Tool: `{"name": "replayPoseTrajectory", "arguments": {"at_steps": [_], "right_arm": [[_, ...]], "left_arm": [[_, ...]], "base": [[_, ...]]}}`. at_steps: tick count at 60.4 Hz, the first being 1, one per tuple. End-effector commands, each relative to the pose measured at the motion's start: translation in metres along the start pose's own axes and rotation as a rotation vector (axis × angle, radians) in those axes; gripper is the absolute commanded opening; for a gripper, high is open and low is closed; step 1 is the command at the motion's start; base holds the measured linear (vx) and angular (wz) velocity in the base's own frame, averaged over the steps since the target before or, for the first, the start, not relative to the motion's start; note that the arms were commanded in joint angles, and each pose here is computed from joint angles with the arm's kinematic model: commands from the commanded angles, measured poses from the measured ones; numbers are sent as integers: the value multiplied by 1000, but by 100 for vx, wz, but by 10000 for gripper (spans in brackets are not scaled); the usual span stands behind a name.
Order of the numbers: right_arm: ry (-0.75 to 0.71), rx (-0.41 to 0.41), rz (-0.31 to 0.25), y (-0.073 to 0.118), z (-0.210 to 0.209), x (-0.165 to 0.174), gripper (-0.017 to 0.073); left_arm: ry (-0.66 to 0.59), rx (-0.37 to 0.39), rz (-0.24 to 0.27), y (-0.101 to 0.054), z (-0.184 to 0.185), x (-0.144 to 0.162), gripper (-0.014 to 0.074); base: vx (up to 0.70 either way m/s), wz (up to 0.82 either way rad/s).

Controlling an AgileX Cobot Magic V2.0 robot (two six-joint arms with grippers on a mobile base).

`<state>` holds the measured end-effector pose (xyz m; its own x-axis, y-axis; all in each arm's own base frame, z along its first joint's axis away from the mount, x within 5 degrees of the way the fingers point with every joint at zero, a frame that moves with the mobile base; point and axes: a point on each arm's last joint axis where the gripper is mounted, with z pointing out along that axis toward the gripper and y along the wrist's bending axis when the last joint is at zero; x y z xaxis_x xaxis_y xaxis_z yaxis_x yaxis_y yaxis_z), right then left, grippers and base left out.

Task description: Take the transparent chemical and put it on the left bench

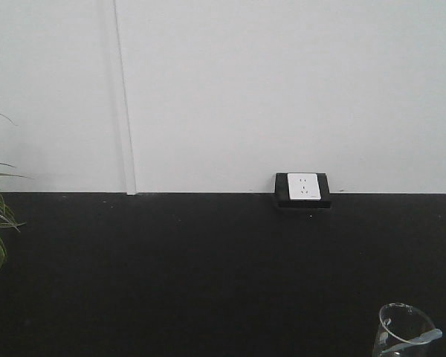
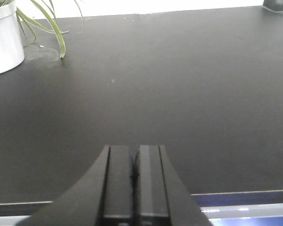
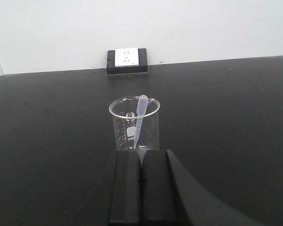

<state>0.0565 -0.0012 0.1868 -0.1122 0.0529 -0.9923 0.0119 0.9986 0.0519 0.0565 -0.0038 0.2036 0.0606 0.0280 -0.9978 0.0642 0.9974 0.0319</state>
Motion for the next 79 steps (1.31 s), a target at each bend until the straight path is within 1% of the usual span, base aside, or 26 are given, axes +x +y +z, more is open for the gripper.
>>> {"name": "replayPoseTrajectory", "arguments": {"at_steps": [1,46,47,50,52,55,59,65,69,73,74,79], "right_arm": [[-92,-15,-6,1,-1,-6,-7],[-92,-15,-9,1,-1,-6,-7],[-92,-16,-2,1,-1,-6,-7],[-91,-21,50,2,-1,-6,-7],[-91,-24,67,2,-1,-6,-7],[-91,-23,53,2,-1,-6,-7],[-101,-25,56,2,-1,-7,-7],[-152,-38,99,3,-2,-12,-7],[-224,-52,124,3,-3,-19,-7],[-325,-64,99,4,-6,-28,-5],[-359,-66,80,5,-7,-32,-4],[-402,-65,25,6,-10,-45,-4]], "left_arm": [[-81,-2,-9,0,-1,-3,-3],[-81,-2,-9,0,-1,-3,-3],[-81,-2,-9,0,-1,-3,-3],[-81,-2,-9,0,-1,-3,-3],[-81,-2,-9,0,-1,-3,-3],[-81,-2,-9,0,-1,-3,-3],[-81,-2,-9,0,-1,-3,-3],[-81,-2,-9,0,-1,-3,-3],[-81,-2,-9,0,-1,-3,-3],[-81,-2,-9,0,-1,-3,-3],[-81,-2,-9,0,-1,-3,-3],[-81,-2,-9,0,-1,-3,-3]], "base": [[0,0],[0,0],[0,0],[0,0],[0,0],[0,0],[0,0],[0,0],[0,0],[0,0],[0,0],[0,0]]}}
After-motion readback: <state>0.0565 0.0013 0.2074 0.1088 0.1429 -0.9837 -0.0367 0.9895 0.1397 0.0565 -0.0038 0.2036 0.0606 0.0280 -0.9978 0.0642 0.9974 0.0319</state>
